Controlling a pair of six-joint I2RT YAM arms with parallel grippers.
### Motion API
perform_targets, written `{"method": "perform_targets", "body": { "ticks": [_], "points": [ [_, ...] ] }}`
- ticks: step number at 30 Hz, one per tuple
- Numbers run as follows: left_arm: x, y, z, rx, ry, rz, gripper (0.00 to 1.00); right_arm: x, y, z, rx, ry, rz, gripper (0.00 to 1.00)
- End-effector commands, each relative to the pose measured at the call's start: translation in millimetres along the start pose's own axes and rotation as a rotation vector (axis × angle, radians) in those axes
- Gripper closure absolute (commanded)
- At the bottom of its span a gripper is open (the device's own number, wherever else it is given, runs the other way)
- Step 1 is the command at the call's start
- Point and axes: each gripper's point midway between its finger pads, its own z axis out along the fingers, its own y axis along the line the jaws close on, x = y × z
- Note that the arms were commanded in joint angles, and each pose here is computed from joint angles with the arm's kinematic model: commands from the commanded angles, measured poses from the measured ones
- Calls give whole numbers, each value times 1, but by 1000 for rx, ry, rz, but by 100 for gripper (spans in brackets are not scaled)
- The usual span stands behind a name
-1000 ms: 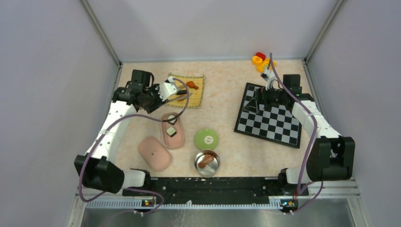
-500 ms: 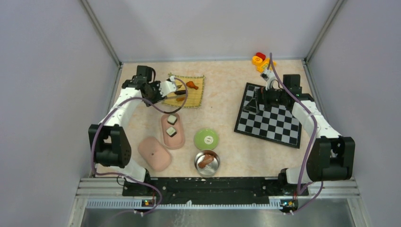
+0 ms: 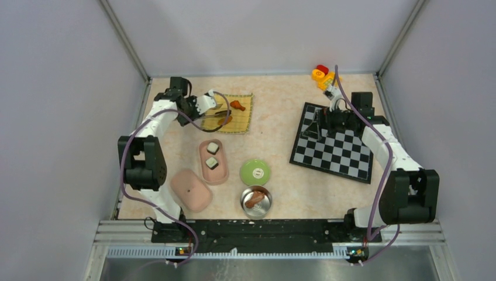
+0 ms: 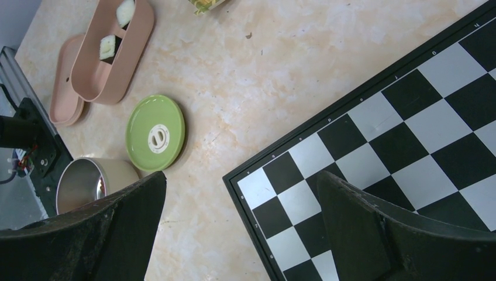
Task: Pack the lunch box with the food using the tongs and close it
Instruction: Pick up the fake food from the plate.
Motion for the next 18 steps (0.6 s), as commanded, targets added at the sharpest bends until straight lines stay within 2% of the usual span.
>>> {"method": "perform_targets", "body": {
  "ticks": [1,10,18],
  "points": [
    [-8,31,0,-78,-31,-23,57,-8,0,-3,-9,-32,-36,2],
    [-13,26,12,-14,-38,-21,57,-7,-1,-3,-7,-29,-34,2],
    [-24,21,-13,1,-93,-49,77,-8,-1,-4,-9,-34,-34,2]
  ]
}}
